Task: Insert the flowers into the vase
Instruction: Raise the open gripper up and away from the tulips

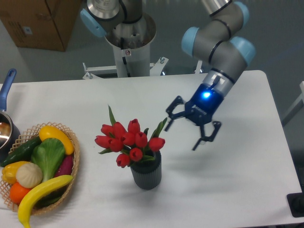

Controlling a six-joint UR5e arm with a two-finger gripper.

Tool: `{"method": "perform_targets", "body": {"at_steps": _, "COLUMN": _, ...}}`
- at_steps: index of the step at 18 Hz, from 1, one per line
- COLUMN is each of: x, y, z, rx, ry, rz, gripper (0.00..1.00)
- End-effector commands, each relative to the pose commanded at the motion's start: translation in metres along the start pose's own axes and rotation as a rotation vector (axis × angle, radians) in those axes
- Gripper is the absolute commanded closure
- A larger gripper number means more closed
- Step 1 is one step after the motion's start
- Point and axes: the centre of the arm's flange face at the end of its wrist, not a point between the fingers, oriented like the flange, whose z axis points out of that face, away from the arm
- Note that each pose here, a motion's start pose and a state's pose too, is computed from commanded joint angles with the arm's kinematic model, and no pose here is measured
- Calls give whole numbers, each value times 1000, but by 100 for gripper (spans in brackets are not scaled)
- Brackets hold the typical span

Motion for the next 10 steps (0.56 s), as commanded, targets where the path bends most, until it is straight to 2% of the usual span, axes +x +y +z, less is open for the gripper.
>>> {"method": "perform_targets", "body": {"at_steps": 2, "x": -17, "y": -10, "z": -15, "rx": -113, "ry": -58, "rz": 44, "gripper": 0}}
{"method": "perform_targets", "body": {"at_steps": 5, "x": -30, "y": 0, "z": -26, "rx": -348, "ry": -120, "rz": 58, "gripper": 0}}
{"method": "perform_targets", "body": {"at_steps": 8, "x": -36, "y": 12, "z": -35, "rx": -547, "ry": -123, "rz": 35, "gripper": 0}}
{"method": "perform_targets", "body": {"at_steps": 10, "x": -43, "y": 14, "z": -43, "rx": -621, "ry": -103, "rz": 15, "gripper": 0}}
